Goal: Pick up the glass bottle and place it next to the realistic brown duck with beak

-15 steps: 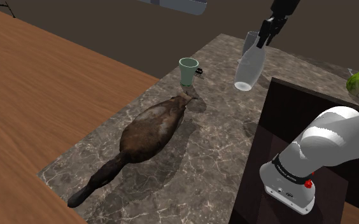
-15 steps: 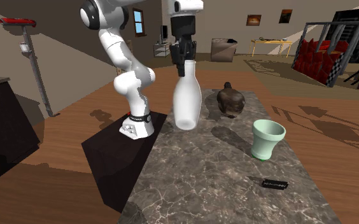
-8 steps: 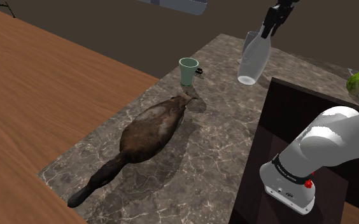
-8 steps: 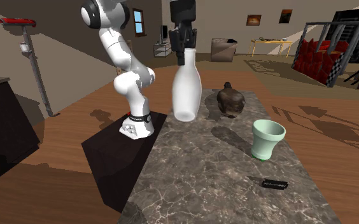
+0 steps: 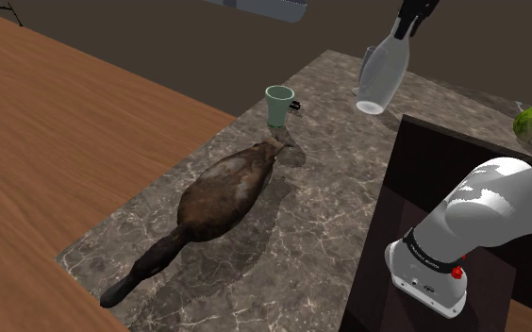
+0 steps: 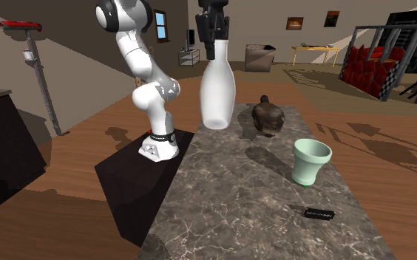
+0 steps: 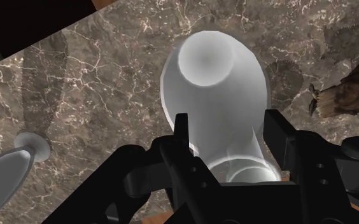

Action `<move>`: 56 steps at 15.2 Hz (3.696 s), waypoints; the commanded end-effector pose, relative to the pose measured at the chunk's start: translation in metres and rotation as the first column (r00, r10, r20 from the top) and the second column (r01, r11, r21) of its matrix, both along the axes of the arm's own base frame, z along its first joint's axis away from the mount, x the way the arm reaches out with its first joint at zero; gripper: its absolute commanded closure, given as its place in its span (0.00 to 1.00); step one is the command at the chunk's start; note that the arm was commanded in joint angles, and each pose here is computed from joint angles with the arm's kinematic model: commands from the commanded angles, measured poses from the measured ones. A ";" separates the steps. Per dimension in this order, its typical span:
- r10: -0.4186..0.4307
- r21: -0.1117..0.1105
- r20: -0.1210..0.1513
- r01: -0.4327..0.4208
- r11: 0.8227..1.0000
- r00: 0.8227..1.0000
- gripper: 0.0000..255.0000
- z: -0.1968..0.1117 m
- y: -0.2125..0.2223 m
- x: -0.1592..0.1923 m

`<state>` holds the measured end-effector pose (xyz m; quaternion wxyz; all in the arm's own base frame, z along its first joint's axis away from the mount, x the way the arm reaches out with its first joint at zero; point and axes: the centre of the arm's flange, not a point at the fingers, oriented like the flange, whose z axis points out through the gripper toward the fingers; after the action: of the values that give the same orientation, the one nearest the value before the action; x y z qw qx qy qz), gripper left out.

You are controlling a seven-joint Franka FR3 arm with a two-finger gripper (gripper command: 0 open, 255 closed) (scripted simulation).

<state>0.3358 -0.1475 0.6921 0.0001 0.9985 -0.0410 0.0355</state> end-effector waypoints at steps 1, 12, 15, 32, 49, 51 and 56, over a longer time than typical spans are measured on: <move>0.000 0.000 0.000 0.000 1.000 1.000 1.00 0.011 -0.001 0.000; 0.000 0.000 0.000 0.000 1.000 1.000 1.00 0.069 -0.001 0.000; 0.000 0.000 0.000 0.000 1.000 1.000 1.00 0.085 -0.001 0.000; 0.000 0.000 0.000 0.000 1.000 1.000 1.00 0.105 0.098 -0.027; 0.000 0.000 0.000 0.000 1.000 1.000 1.00 0.053 0.309 -0.084; 0.000 0.000 0.000 0.000 1.000 1.000 1.00 0.046 0.333 -0.091; 0.000 0.000 0.000 0.000 1.000 1.000 1.00 0.031 0.395 -0.107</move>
<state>0.2342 0.2351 0.7261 0.0005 0.9986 -0.0403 0.0355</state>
